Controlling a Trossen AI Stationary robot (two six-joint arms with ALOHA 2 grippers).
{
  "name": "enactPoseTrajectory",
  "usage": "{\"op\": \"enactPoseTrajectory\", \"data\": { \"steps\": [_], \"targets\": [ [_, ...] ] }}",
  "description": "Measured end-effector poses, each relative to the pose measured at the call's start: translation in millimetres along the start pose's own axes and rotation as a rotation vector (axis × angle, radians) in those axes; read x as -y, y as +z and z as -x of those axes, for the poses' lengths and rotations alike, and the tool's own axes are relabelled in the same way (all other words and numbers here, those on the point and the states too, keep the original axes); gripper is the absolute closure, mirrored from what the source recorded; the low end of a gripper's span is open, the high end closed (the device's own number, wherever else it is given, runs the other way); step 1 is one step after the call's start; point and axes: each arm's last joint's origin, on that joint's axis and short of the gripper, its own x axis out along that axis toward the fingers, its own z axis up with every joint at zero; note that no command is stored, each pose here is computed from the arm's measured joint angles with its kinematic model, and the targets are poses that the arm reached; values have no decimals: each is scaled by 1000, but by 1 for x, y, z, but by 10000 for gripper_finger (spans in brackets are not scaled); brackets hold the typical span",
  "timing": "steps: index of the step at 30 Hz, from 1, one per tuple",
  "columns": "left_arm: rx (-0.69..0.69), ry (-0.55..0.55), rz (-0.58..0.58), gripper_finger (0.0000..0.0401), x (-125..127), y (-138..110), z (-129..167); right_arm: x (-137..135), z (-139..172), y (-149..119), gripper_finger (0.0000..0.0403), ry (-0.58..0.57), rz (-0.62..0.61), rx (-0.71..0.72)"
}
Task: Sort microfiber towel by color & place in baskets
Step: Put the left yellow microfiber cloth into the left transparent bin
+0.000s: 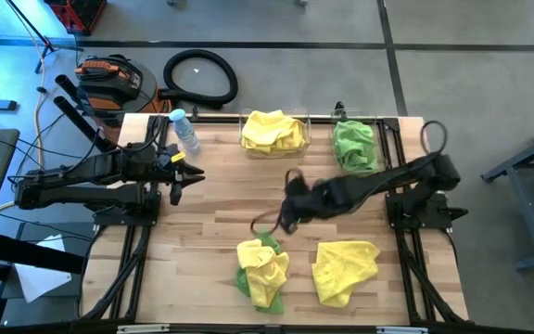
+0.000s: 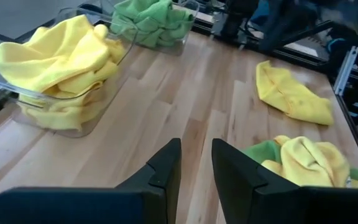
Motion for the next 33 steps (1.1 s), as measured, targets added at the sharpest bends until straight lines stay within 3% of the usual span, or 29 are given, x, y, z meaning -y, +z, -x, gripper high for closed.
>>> {"op": "enactPoseTrajectory", "data": {
  "steps": [7, 15, 19, 28, 33],
  "targets": [
    [-1, -16, -8, 325, 2, -1, 1, -43, -23, -40, 402, 121, 145, -169],
    [-6, -14, -8, 325, 2, -1, 1, -68, -30, -73, 393, 194, 324, -189],
    [-8, -14, -6, 325, 2, -1, 1, -75, -39, -76, 353, 209, 402, -151],
    [-10, -16, 37, 325, 2, -1, 1, -89, -65, -78, 220, 261, 591, -75],
    [-9, -17, 46, 325, 2, -1, 1, -93, -84, -82, 177, 224, 665, -45]
  ]
}}
